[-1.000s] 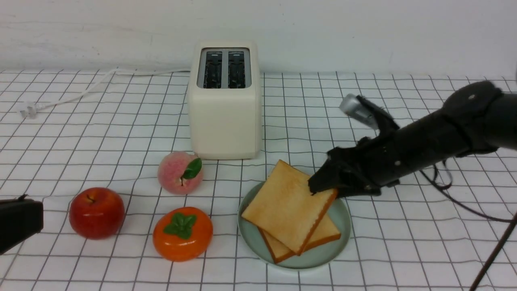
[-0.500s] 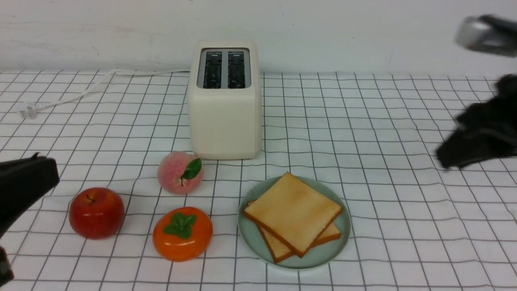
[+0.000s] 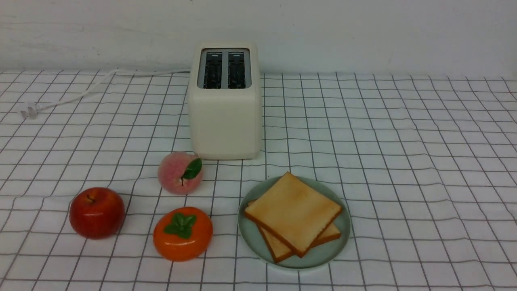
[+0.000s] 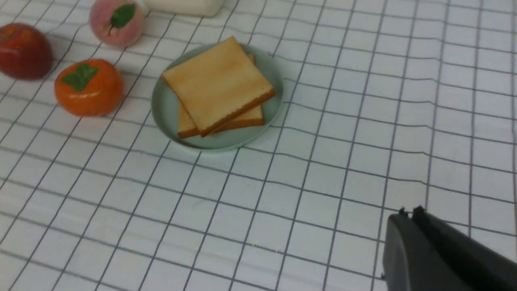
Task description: Take toasted bread from bread machine on white checkered table place on plate.
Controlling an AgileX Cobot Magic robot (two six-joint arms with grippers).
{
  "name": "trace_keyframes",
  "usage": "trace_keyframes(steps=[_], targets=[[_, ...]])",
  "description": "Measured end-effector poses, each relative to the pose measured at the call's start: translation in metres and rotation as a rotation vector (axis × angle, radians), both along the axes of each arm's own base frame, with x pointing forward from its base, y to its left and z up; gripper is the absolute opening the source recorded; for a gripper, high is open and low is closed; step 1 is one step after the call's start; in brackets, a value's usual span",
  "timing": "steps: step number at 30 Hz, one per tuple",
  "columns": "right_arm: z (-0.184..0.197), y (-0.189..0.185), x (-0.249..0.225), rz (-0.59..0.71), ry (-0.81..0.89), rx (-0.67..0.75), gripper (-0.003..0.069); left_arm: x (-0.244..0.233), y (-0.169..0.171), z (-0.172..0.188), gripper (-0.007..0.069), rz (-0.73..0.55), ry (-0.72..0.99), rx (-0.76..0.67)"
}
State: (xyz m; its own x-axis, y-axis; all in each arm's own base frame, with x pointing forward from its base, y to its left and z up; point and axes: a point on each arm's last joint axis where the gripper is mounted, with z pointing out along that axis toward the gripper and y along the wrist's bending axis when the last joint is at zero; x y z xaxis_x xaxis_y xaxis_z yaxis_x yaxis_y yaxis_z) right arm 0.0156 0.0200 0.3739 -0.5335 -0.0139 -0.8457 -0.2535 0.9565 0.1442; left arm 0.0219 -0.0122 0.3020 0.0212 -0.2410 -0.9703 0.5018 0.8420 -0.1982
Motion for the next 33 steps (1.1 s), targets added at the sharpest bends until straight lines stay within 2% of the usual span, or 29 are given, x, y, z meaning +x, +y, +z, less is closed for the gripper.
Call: trace_keyframes(steps=[3,8,13,26,33], targets=[[-0.023,-0.004,-0.011,-0.075,-0.061,0.073,-0.0001,0.007,-0.004,-0.021,-0.0013,0.0,0.013,0.007],[-0.039,-0.003,-0.003,-0.092,-0.128,0.137,-0.0001,0.012,-0.007,-0.035,-0.0012,0.0,0.04,0.02],[-0.053,0.002,0.016,-0.102,-0.211,0.264,0.0,0.016,-0.009,-0.05,-0.0008,0.0,0.083,0.043],[-0.079,-0.002,0.038,-0.163,-0.349,0.302,0.0006,0.017,-0.009,-0.058,-0.0001,0.0,0.136,0.073],[-0.083,-0.001,0.039,-0.162,-0.329,0.299,0.0013,0.017,-0.009,-0.058,0.0003,0.0,0.136,0.073]])
